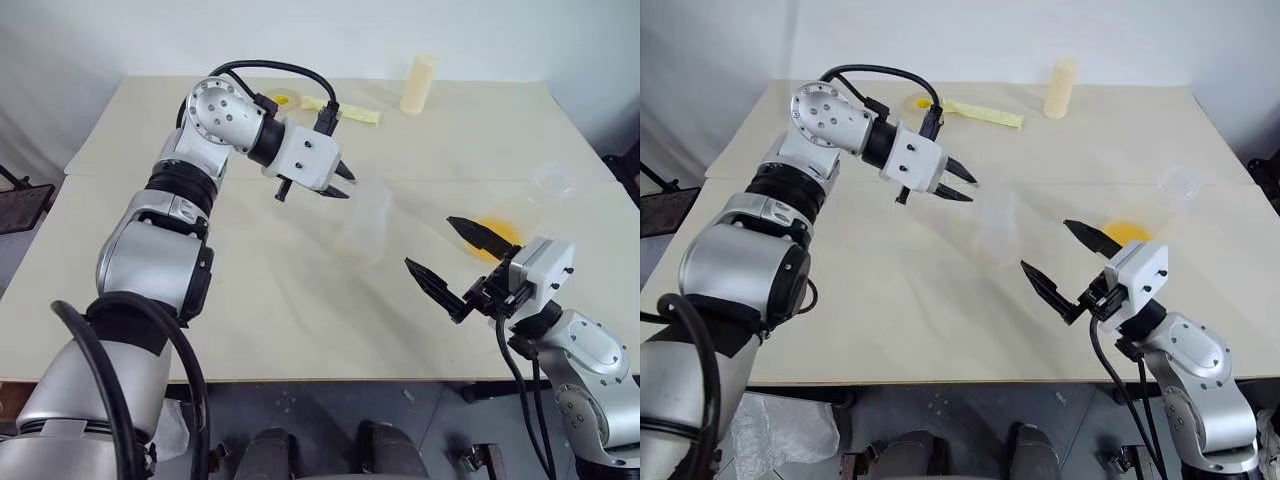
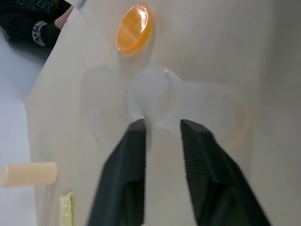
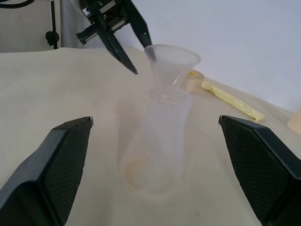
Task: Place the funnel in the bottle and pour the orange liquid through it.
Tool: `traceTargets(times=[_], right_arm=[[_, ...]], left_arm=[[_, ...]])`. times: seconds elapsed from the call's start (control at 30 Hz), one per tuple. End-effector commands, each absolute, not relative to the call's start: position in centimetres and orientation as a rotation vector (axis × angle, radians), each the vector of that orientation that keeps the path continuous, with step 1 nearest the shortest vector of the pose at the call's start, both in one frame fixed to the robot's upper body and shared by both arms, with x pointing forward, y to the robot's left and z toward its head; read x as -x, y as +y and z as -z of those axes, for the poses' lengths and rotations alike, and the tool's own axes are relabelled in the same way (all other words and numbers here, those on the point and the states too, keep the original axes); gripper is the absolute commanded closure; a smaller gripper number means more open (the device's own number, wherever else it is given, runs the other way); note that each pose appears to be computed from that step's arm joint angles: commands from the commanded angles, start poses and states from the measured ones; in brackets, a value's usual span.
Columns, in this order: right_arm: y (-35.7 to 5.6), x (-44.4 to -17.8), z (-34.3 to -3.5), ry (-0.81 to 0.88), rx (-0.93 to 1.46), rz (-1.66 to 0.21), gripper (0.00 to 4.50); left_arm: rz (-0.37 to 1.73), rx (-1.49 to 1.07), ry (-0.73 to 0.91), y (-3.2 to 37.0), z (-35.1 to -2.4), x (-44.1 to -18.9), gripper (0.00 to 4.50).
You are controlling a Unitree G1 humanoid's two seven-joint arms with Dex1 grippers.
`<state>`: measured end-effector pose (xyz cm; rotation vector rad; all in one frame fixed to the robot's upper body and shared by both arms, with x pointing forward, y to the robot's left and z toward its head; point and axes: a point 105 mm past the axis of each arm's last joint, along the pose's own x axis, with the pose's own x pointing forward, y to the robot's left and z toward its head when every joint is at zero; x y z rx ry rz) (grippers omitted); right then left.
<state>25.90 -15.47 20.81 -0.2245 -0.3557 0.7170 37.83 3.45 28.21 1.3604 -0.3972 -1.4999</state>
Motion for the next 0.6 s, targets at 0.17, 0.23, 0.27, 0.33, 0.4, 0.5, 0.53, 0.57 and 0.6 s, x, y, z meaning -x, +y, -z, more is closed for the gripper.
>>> traceTargets(times=[0.17, 0.23, 0.27, 0.33, 0.4, 0.5, 0.53, 0.57, 0.6], right_arm=[[-15.7, -25.7, -22.1, -0.415, 0.258, -0.703, 0.0], [-15.8, -25.8, -22.1, -0.417, 0.259, -0.697, 0.0], [-15.8, -25.8, -22.2, -0.419, 0.258, -0.693, 0.0], [-15.8, -25.8, -22.1, -0.418, 0.257, -0.691, 0.0], [-15.9, -25.8, -21.8, -0.414, 0.25, -0.681, 0.0], [-16.2, -25.7, -21.5, -0.408, 0.238, -0.66, 0.0], [-16.6, -25.7, -21.3, -0.4, 0.232, -0.646, 0.0], [-16.9, -25.6, -21.1, -0.392, 0.226, -0.633, 0.0], [-17.2, -25.6, -21.0, -0.387, 0.222, -0.624, 0.0]], left_arm=[[1.455, -1.328, -0.497, 2.3, -31.0, -37.4, 0.64], [1.452, -1.301, -0.503, 2.3, -31.3, -37.4, 0.03], [1.45, -1.298, -0.504, 2.4, -31.4, -37.4, 0.03], [1.438, -1.266, -0.51, 2.6, -31.7, -37.5, 0.03], [1.409, -1.182, -0.519, 3.4, -32.4, -37.7, 0.03], [1.378, -1.07, -0.524, 4.5, -33.0, -38.0, 0.03], [1.357, -1.0, -0.517, 5.6, -33.1, -38.3, 0.03], [1.343, -0.937, -0.513, 6.6, -33.1, -38.4, 0.03], [1.334, -0.893, -0.51, 7.3, -33.1, -38.5, 0.03]])
